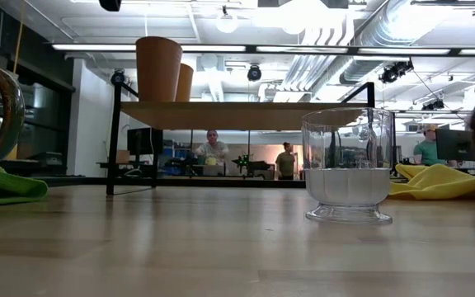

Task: Stack small to large cups/mugs on shelf
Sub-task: Put the red and white mug on the shelf

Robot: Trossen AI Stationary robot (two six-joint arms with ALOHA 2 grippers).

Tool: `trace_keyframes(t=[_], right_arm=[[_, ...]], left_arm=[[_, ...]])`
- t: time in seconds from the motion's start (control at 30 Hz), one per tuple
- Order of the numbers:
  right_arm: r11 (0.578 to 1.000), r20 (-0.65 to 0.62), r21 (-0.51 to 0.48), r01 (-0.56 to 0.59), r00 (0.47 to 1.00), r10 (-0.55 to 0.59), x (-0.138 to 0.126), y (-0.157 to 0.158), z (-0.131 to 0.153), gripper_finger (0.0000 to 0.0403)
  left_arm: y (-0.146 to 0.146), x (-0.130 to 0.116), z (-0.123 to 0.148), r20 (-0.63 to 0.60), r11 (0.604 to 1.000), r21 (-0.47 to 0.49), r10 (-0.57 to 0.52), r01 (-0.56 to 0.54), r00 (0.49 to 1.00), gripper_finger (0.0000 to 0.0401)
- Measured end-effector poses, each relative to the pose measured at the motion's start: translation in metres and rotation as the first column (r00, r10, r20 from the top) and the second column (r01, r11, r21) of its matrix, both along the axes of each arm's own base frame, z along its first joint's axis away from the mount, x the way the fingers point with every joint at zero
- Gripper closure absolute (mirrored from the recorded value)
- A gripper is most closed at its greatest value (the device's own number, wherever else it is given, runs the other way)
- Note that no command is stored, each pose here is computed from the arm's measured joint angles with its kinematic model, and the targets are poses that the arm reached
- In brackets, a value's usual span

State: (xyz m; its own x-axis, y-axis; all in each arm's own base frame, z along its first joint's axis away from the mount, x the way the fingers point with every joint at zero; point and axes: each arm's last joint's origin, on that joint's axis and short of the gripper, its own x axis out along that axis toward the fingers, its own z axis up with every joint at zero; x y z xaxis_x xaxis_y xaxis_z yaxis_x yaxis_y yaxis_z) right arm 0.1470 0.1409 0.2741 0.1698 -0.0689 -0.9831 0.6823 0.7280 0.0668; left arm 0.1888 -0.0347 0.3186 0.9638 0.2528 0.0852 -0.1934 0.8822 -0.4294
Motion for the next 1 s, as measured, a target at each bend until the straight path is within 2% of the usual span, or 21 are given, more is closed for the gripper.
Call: trace_keyframes(t=[0.1,0.27,0.37,0.5,0.63,0.77,0.9,1.0], right_arm=[[0.997,0.126,-0.076,0.023,0.992,-0.013,0.000,-0.014,0.039,0.0400],[0.983,0.366,-0.180,0.047,0.930,0.023,0.018,-0.030,0.092,0.0401],[0.970,0.385,-0.245,-0.013,0.916,0.109,0.039,-0.037,0.110,0.0402],[0.934,0.338,-0.343,-0.098,0.915,0.221,0.071,-0.047,0.123,0.0402],[0.911,0.309,-0.369,-0.184,0.900,0.307,0.106,-0.057,0.129,0.0402],[0.898,0.320,-0.373,-0.235,0.875,0.363,0.143,-0.064,0.120,0.0402],[0.904,0.326,-0.319,-0.286,0.862,0.388,0.181,-0.068,0.096,0.0402],[0.909,0.282,-0.268,-0.319,0.876,0.391,0.206,-0.070,0.069,0.0403]], left_arm=[[0.000,0.000,0.000,0.000,1.000,0.000,0.000,0.000,1.000,0.0160],[0.000,0.000,0.000,0.000,1.000,0.000,0.000,0.000,1.000,0.0160],[0.000,0.000,0.000,0.000,1.000,0.000,0.000,0.000,1.000,0.0160],[0.000,0.000,0.000,0.000,1.000,0.000,0.000,0.000,1.000,0.0160],[0.000,0.000,0.000,0.000,1.000,0.000,0.000,0.000,1.000,0.0160],[0.000,0.000,0.000,-0.001,1.000,0.000,0.000,0.000,1.000,0.0160],[0.000,0.000,0.000,-0.001,1.000,0.000,0.000,0.000,1.000,0.0160],[0.000,0.000,0.000,-0.001,1.000,0.000,0.000,0.000,1.000,0.0160]])
